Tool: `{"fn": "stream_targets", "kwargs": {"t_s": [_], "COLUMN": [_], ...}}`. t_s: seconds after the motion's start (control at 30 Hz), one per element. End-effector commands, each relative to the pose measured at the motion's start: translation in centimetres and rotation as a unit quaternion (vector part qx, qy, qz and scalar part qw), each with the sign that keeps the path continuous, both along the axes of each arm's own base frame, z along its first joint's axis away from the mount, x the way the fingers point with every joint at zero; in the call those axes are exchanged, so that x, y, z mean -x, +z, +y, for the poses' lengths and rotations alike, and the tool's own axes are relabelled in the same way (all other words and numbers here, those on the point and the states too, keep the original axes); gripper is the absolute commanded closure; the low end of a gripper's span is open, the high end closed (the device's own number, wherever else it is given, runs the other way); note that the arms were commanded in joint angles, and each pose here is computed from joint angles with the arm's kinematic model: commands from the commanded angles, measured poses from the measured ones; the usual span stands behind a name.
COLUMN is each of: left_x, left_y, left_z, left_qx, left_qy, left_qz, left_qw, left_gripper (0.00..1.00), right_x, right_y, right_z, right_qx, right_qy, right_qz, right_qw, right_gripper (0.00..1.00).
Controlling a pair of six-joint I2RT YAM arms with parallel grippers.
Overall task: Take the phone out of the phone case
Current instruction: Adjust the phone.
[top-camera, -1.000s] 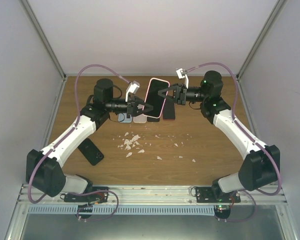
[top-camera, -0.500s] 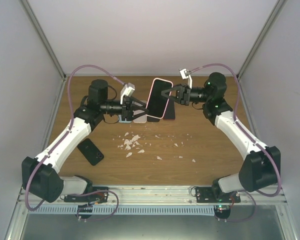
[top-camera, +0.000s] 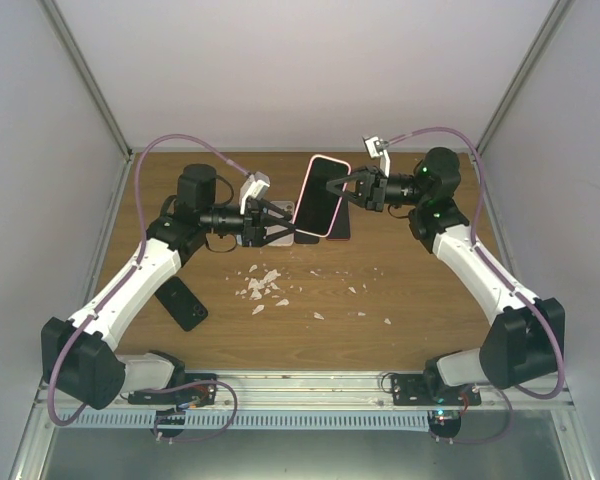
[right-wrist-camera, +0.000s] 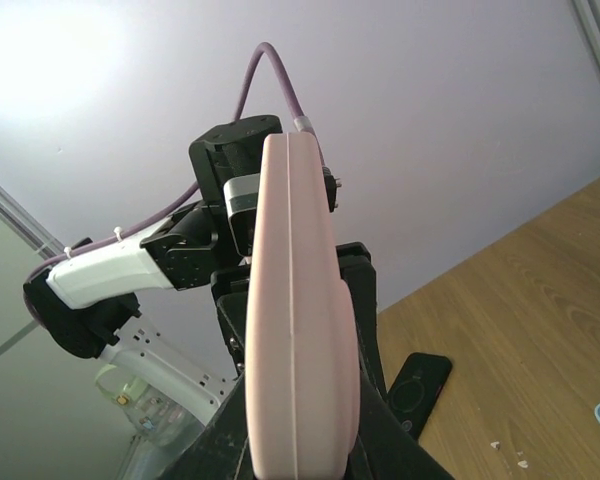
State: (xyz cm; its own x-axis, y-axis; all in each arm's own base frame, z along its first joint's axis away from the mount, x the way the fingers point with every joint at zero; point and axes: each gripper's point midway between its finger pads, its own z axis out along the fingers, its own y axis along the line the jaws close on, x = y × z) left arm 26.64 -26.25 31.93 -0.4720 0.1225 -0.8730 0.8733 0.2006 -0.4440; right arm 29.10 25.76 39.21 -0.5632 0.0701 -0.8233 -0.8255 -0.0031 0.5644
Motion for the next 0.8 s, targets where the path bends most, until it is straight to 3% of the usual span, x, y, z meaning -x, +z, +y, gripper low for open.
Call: {"fn": "stream_targets", "kwargs": {"t_s": [0.0,0.77], "left_x": [-0.5,-3.4], "left_y": [-0.4,-2.3], "left_z": [0.1,1.2], "left_qx": [-0.003,-0.027], "left_qy": [0.013,0.074], "left_qz": [-0.008,0.009], "left_qw": [1.0,0.997], "left_gripper": [0.52,0.58], "right_x": [1.3,4.2], "right_y": [1.8,2.9], "right_z": [-0.5,-1.0], "right_qx": [-0.014,-0.046], "right_qy": [0.006,0.051], "right_qz": [-0.035,-0.043], "right_qw": [0.999,0.997], "right_gripper": [1.0,1.0]}}
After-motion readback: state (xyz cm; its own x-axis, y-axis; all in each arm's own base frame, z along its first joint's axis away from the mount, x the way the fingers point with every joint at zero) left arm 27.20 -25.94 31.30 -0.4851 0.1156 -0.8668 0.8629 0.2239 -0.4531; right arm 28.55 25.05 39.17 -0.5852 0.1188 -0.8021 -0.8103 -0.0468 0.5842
